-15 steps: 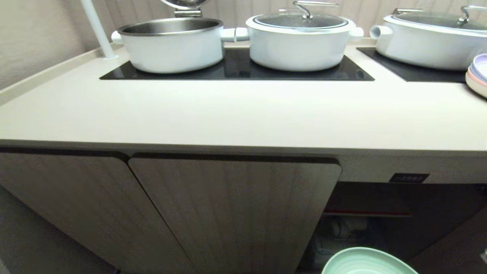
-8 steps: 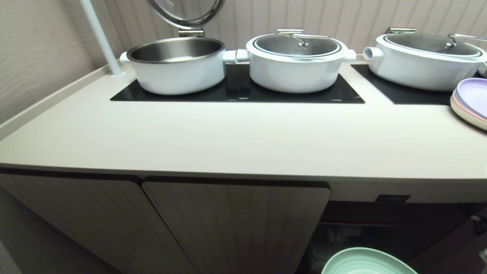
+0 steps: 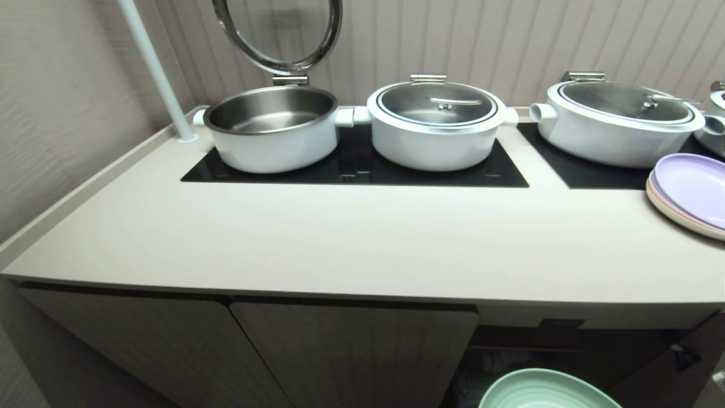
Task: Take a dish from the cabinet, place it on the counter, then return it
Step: Place it on the table
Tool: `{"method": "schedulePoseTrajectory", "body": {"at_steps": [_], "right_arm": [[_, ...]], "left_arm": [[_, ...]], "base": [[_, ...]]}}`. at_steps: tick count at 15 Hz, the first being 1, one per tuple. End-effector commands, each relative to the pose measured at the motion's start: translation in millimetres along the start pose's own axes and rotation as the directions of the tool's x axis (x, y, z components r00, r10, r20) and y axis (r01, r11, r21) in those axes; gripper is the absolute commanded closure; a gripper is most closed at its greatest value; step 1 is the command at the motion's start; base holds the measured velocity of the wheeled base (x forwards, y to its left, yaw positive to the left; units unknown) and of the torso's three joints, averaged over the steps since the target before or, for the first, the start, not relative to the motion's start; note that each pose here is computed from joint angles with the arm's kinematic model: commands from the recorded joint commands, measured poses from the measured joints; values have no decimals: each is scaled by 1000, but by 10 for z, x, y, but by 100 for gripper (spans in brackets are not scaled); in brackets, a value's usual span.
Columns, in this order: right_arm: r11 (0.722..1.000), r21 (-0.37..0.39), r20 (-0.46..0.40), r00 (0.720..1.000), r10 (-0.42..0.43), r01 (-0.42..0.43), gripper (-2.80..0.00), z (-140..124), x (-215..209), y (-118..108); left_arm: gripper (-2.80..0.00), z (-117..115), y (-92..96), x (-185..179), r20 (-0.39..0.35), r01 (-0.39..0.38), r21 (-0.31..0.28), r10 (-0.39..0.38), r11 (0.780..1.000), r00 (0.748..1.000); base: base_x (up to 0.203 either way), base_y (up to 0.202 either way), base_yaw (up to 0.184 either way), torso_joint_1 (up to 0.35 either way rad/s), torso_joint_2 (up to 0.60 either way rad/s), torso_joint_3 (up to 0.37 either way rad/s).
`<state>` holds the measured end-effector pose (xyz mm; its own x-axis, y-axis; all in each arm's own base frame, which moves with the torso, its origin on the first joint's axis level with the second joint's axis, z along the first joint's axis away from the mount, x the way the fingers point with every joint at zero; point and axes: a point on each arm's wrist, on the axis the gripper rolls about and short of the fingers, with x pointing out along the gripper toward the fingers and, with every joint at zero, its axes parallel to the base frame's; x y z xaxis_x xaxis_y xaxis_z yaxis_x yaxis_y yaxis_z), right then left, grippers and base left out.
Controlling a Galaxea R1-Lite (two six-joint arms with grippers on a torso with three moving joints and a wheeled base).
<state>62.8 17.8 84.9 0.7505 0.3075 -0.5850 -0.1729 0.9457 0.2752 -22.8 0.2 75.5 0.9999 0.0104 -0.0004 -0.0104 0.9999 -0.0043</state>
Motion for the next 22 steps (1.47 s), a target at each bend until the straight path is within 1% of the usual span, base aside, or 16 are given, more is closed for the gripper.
{"method": "schedulePoseTrajectory", "body": {"at_steps": [1, 8, 22], "right_arm": [[1000, 2, -2, 1000, 1, -1, 0, 1, 2, 0], [1000, 2, -3, 1000, 0, 0, 0, 8, 12, 1], [1000, 1, 1, 1000, -2, 2, 0, 13, 14, 0]], "left_arm": [[0, 0, 0, 0, 0, 0, 0, 0, 1000, 1000], [0, 0, 0, 0, 0, 0, 0, 0, 1000, 1000], [0, 0, 0, 0, 0, 0, 0, 0, 1000, 1000]], "base": [[0, 0, 0, 285, -579, -287], [0, 0, 0, 191, -382, -199], [0, 0, 0, 155, -314, -162]]}}
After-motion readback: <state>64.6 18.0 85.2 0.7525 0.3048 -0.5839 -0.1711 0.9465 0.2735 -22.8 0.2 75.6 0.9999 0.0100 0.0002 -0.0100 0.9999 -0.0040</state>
